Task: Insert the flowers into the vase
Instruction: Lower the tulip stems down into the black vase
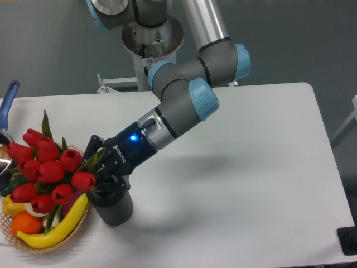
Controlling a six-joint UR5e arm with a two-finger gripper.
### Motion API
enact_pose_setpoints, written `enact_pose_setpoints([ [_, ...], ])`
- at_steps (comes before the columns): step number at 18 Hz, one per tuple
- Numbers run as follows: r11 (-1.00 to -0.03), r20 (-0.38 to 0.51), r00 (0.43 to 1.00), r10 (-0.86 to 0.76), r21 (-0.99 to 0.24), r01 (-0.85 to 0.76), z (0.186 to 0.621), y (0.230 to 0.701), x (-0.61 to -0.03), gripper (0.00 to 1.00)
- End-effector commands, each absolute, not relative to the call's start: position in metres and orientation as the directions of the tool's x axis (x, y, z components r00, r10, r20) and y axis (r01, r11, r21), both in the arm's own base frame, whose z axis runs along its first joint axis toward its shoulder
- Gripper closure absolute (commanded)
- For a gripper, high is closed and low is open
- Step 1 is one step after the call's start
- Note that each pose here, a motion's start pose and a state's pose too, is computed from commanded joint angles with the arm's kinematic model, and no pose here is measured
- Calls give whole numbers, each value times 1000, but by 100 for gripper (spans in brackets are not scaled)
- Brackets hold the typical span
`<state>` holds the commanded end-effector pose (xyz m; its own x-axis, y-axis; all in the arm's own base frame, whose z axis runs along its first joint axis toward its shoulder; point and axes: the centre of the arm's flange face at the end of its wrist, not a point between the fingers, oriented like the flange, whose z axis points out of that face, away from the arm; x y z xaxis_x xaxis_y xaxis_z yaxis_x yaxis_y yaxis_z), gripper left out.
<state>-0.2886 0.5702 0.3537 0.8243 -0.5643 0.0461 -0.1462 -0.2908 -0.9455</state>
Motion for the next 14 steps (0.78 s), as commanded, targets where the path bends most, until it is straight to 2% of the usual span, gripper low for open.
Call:
enact_pose_setpoints([
  [3, -279, 21, 814, -581, -944, -175, 340, 561, -279, 97],
  [9, -308, 31, 815, -579, -934, -183, 323, 557, -276, 95],
  [14, -314, 10, 808, -589, -924, -217, 307, 555, -274, 91],
])
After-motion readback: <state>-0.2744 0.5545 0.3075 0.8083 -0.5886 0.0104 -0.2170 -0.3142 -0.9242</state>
